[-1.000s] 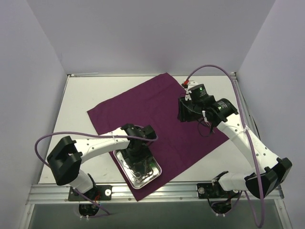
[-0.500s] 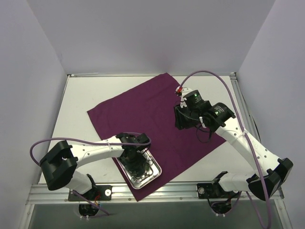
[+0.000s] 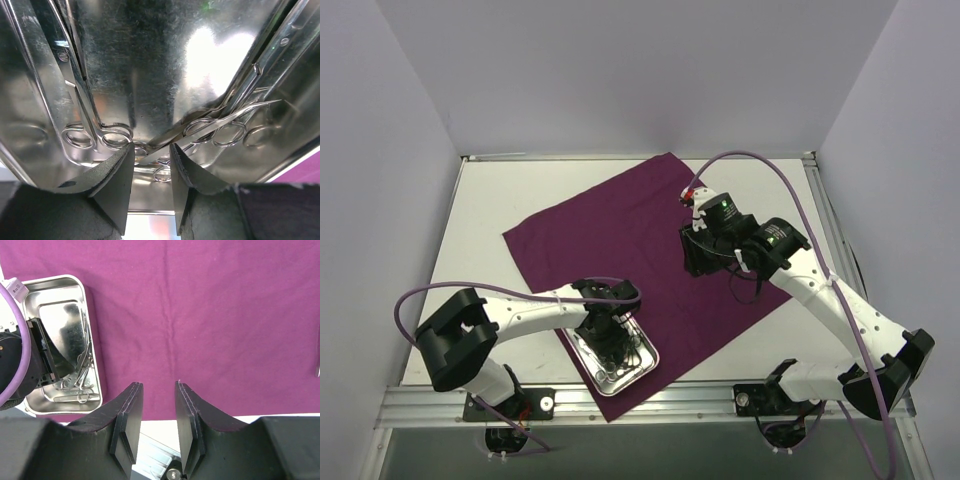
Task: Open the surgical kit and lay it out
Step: Pick up the medical item from the container.
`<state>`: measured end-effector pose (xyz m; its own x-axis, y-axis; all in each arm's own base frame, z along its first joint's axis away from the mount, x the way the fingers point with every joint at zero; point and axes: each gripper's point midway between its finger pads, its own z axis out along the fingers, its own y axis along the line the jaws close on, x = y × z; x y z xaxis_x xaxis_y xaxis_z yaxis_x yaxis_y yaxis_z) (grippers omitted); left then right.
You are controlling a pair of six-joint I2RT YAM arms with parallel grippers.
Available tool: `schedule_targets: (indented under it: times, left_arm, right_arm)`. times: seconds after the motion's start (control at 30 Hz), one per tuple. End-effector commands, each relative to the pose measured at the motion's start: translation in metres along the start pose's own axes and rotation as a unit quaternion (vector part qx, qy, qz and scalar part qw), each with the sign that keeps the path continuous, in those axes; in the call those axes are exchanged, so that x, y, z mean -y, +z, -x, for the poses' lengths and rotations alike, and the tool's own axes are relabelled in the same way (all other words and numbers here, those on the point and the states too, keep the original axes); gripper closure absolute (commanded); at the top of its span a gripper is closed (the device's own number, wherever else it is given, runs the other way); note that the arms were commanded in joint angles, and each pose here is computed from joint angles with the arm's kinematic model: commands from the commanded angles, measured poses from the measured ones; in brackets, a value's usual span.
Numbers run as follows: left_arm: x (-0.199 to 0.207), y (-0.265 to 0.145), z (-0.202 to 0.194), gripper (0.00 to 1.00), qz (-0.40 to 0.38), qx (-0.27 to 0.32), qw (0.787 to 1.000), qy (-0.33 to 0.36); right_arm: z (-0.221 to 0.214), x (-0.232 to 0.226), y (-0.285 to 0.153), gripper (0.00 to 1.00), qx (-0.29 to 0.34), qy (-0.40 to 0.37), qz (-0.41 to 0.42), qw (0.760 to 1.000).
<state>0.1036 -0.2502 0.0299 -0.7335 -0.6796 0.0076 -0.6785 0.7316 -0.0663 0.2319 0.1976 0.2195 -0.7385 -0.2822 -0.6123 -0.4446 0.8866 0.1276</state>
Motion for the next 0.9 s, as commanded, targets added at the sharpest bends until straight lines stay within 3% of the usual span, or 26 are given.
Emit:
schedule_targets:
  times: [0.0,0.47,0.8,0.87]
  left_arm:
    - [0.003,0.002,-0.002,0.57,-0.003,-0.004,1.0,-0.02]
    - [-0.016,0.003,0.001,0.57,0.017,0.001,1.0,-0.017]
    - [-0.012,0.02,-0.002,0.62,0.002,-0.003,1.0,-0.008]
    - [-0.011,0.023,-0.003,0.67,0.001,-0.004,1.0,-0.007]
  right_arm:
    - [-0.005,0.004,-0.008,0.68,0.0,-0.01,-0.012,1.0]
    - [-0.007,0.005,-0.008,0.68,0.0,-0.008,-0.012,1.0]
    - [-0.009,0.003,-0.008,0.69,-0.002,-0.007,-0.006,1.0]
    - [-0.008,0.003,-0.009,0.69,-0.002,-0.007,-0.006,1.0]
